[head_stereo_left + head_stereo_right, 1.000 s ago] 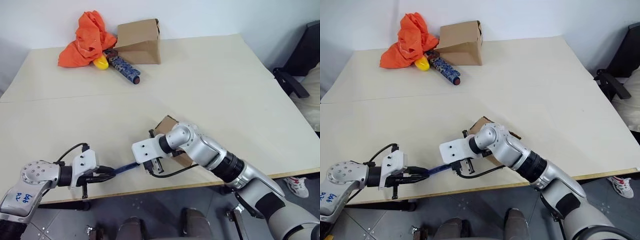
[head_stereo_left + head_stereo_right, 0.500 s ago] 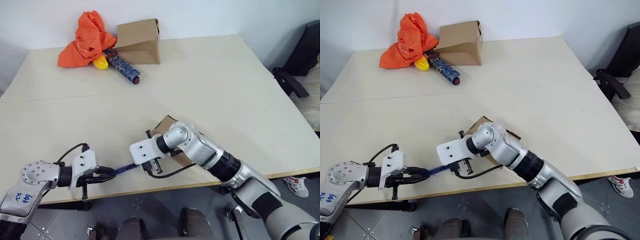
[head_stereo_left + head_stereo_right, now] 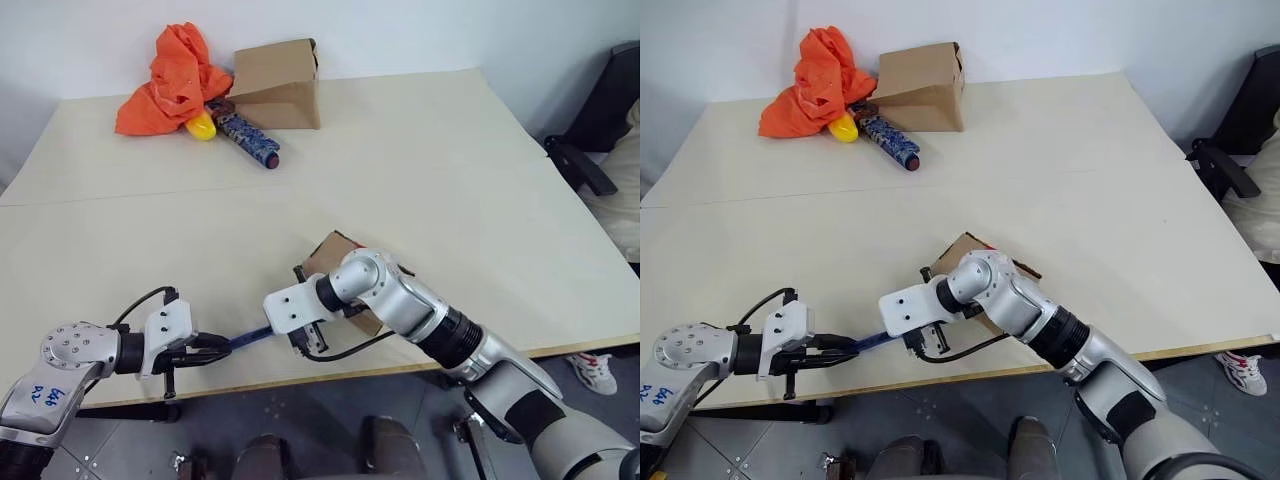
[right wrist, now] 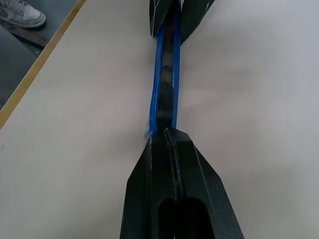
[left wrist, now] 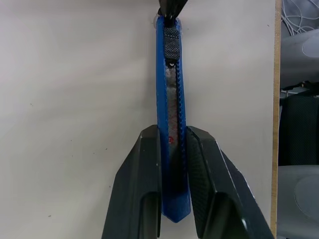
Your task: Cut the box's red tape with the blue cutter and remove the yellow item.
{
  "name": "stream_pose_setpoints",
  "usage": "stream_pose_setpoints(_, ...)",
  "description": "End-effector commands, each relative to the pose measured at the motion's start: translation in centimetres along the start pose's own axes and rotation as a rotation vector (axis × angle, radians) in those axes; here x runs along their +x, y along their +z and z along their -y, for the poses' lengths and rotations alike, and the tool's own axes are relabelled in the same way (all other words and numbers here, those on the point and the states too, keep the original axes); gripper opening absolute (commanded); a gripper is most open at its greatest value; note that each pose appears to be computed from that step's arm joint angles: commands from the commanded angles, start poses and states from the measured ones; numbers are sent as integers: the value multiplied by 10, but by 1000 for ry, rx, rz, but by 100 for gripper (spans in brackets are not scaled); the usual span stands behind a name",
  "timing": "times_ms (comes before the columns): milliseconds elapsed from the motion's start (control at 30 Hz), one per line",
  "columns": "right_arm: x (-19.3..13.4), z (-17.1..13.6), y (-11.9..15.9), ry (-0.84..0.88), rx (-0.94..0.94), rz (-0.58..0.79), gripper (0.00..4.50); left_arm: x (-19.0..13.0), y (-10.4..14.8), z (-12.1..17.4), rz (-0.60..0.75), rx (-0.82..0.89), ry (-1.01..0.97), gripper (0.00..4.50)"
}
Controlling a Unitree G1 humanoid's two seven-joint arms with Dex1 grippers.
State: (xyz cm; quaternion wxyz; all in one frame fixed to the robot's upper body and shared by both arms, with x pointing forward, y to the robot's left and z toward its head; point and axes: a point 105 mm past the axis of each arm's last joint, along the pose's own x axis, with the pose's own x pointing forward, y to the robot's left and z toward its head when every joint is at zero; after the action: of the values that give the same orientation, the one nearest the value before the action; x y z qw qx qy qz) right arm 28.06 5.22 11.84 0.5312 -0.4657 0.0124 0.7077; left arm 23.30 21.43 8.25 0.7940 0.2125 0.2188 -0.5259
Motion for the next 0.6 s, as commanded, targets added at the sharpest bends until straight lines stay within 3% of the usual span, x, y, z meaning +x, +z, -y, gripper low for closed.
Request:
stream_pose_setpoints(33, 9, -1, 3, 12, -25, -6, 0, 14, -36, 25, -108, -144, -110, 40)
stream_pose_setpoints(400, 28, -1, 28, 39, -53, 65, 0, 16, -34, 25, -99, -140, -110, 40)
stream_pose_setpoints(600, 17, 8, 36, -3, -6, 114, 0, 16, -32, 21, -81, -131, -80, 40)
